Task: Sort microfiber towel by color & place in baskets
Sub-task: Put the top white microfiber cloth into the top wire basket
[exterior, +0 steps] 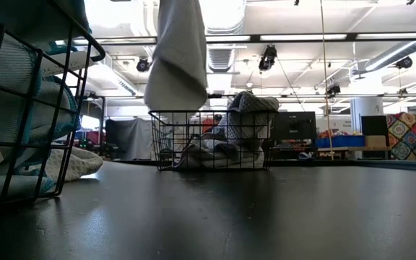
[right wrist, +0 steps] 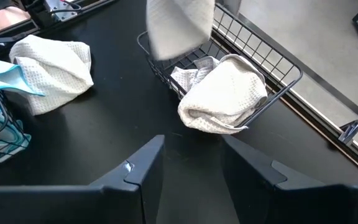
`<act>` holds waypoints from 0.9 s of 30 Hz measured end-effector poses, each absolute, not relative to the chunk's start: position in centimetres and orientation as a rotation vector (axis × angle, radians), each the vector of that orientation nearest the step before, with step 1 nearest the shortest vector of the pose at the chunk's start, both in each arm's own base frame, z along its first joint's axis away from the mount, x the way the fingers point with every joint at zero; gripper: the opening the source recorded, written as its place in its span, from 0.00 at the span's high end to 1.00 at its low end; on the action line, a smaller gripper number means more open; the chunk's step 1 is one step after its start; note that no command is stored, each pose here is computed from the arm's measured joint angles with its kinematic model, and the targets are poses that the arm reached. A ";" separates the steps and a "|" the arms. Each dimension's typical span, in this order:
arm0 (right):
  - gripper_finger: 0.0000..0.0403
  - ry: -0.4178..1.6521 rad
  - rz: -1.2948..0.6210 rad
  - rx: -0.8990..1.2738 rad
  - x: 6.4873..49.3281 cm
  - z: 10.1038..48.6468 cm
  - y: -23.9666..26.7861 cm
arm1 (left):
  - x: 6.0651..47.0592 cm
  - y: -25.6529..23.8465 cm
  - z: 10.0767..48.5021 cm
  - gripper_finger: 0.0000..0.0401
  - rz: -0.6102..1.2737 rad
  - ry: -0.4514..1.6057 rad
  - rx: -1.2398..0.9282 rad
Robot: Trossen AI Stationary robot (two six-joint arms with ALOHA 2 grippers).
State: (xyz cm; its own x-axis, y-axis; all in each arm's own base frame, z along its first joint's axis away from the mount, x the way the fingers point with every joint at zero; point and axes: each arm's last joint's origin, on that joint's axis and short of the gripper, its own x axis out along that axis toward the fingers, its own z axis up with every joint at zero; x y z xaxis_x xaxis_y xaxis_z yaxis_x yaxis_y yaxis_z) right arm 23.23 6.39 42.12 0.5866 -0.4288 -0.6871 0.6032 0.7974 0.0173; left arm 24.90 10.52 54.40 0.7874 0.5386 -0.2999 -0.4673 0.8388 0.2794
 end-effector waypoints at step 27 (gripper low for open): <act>0.64 0.784 -0.562 0.267 24.0 41.3 7.6 | 32.8 13.1 45.4 1.00 0.322 0.827 0.086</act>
